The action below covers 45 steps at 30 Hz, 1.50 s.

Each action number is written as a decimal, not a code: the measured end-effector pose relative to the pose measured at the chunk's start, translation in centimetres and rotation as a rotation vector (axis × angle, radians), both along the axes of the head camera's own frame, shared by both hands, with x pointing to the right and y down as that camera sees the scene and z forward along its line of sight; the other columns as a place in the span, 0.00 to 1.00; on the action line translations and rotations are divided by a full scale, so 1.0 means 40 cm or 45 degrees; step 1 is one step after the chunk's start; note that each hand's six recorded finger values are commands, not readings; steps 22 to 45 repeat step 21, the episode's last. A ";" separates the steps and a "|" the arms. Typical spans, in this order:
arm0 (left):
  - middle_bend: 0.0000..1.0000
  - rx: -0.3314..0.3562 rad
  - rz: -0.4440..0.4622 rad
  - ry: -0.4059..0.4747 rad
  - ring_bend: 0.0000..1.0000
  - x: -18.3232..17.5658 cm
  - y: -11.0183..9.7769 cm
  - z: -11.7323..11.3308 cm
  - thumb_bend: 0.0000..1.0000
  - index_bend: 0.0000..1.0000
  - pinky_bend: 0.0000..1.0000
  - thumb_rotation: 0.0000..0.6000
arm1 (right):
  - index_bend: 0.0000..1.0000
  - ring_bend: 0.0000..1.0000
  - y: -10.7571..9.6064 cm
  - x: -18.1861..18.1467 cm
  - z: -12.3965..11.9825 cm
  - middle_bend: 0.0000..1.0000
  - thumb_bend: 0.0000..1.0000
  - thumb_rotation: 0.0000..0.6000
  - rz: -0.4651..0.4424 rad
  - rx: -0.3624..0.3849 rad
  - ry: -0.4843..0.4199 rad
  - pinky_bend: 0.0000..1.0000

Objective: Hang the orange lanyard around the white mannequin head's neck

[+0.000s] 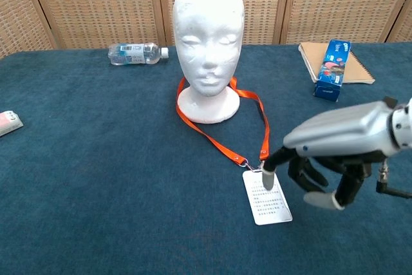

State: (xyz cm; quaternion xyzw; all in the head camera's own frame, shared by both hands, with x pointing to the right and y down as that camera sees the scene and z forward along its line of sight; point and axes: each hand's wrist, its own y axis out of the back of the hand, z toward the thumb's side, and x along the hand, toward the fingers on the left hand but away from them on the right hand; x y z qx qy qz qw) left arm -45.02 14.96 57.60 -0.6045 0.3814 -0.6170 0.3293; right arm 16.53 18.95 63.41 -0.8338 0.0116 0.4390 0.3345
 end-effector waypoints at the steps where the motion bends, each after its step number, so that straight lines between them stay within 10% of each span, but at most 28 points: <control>1: 0.00 0.002 0.002 0.001 0.00 0.001 0.000 -0.001 0.00 0.00 0.00 1.00 | 0.28 0.58 -0.016 0.012 -0.014 0.70 0.69 1.00 0.025 0.029 -0.011 0.69; 8: 0.00 0.019 0.027 0.009 0.00 0.008 0.011 -0.011 0.00 0.00 0.00 1.00 | 0.22 0.50 -0.106 0.129 -0.099 0.60 0.66 1.00 0.222 0.259 -0.081 0.65; 12: 0.00 0.032 0.034 0.010 0.00 0.008 0.024 -0.021 0.00 0.00 0.00 1.00 | 0.05 0.10 -0.139 0.226 -0.131 0.17 0.18 1.00 0.358 0.407 -0.105 0.15; 15: 0.00 0.043 0.029 0.015 0.00 0.005 0.037 -0.031 0.00 0.00 0.00 1.00 | 0.00 0.00 -0.148 0.319 -0.147 0.00 0.00 1.00 0.457 0.522 -0.087 0.00; 21: 0.00 0.056 0.017 0.021 0.00 -0.009 0.077 -0.054 0.00 0.00 0.00 1.00 | 0.00 0.00 -0.110 0.490 -0.174 0.00 0.00 1.00 0.639 0.722 0.027 0.00; 45: 0.00 0.056 0.017 0.021 0.00 -0.009 0.077 -0.054 0.00 0.00 0.00 1.00 | 0.00 0.00 -0.110 0.490 -0.174 0.00 0.00 1.00 0.639 0.722 0.027 0.00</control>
